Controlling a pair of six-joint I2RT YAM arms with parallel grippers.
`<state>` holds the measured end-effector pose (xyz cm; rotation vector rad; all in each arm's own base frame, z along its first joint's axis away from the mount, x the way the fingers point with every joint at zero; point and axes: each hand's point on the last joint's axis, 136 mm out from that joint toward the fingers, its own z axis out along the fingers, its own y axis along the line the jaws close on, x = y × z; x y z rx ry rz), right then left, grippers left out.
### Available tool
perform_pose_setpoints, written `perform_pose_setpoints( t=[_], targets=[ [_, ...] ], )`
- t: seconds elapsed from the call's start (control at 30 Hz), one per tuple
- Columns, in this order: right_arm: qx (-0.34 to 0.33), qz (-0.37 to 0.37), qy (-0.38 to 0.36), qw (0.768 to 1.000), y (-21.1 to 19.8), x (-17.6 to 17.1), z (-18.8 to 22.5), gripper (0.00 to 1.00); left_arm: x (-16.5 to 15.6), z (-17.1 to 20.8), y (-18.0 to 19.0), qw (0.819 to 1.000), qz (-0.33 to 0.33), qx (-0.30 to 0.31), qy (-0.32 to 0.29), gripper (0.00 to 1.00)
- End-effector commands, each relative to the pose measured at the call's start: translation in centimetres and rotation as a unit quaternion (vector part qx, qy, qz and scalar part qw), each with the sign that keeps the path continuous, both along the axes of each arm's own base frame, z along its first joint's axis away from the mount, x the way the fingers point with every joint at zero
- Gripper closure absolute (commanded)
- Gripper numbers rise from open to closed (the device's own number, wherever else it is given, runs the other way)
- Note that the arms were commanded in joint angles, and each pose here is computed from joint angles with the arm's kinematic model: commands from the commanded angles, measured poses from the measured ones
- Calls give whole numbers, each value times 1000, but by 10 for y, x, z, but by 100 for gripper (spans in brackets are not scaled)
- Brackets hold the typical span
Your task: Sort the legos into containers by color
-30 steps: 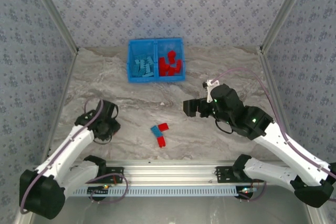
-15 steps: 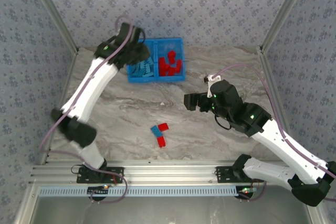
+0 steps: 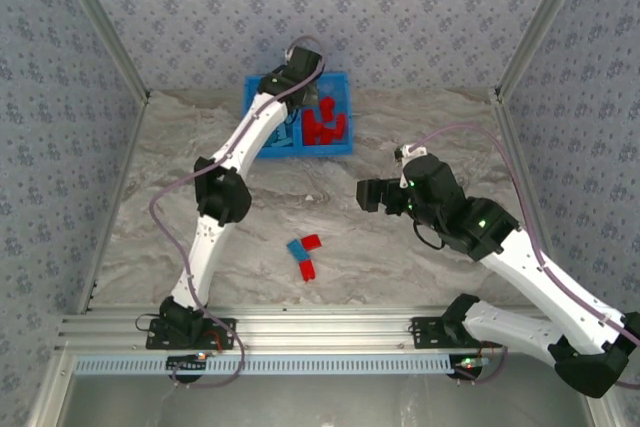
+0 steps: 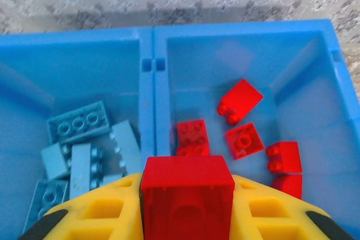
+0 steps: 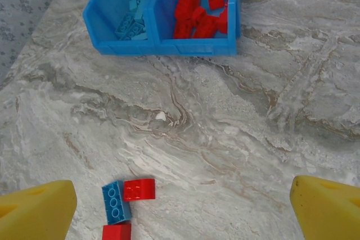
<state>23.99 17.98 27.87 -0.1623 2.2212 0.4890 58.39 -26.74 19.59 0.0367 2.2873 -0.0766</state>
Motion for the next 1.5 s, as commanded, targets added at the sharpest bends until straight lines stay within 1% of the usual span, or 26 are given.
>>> perform_pose_setpoints(
  t=[0.0,0.1,0.13,0.2,0.23,0.27,0.3,0.4,0.5,0.57,0.63,0.7,0.87,0.97,1.03,1.13,1.23,1.3,1.4,1.43,1.47],
  targets=[
    [2,-8,14,1000,-3,-1,-9,0,27,21,-17,997,-22,-6,-76,74],
    [8,-5,19,1000,-1,-2,-10,0,40,5,-11,996,3,8,-90,70],
    [10,-4,20,1000,-1,-2,-9,0,43,2,-10,996,11,10,-93,70],
    [12,-4,24,1000,-1,-3,-10,0,48,-7,-6,995,27,1,-93,70],
    [11,-3,24,1000,-1,-3,-9,0,50,-8,-9,995,23,-6,-94,68],
    [10,-3,25,1000,-2,-4,-9,0,52,-8,-14,995,13,-12,-98,62],
    [6,-5,26,1000,-3,-4,-10,0,53,-7,-18,995,6,-16,-103,54],
    [-6,-7,30,999,-7,-5,-11,0,52,6,-27,993,-7,-28,-117,39],
    [-12,-9,35,999,-9,-7,-12,0,46,29,-31,991,-6,-49,-127,30],
    [-9,-10,39,999,-9,-7,-13,0,37,49,-31,989,0,-73,-126,26],
    [0,-5,47,999,-7,-10,-13,0,23,70,-26,988,17,-108,-113,26],
    [10,5,53,999,-2,-14,-13,0,2,98,-22,984,26,-144,-98,25],
    [7,43,76,996,13,-24,-27,0,-62,161,-13,979,20,-177,-96,24],
    [-7,81,91,993,31,-34,-36,1,-107,179,6,978,24,-191,-86,23],
    [-24,105,100,989,45,-41,-44,2,-142,181,27,978,32,-194,-76,22],
    [-53,142,115,982,71,-50,-59,4,-195,159,69,981,56,-178,-56,20],
    [-87,172,131,972,100,-57,-81,7,-247,139,107,986,54,-150,-45,19],
    [-114,184,137,967,118,-60,-99,9,-281,127,125,990,33,-133,-34,17],
    [-162,179,164,956,135,-62,-135,13,-330,102,138,993,-23,-114,6,11],
    [-168,178,171,954,145,-60,-140,14,-345,91,141,993,-43,-109,24,9],
    [-177,176,179,952,151,-60,-148,12,-358,80,144,992,-57,-103,42,7]
  ],
)
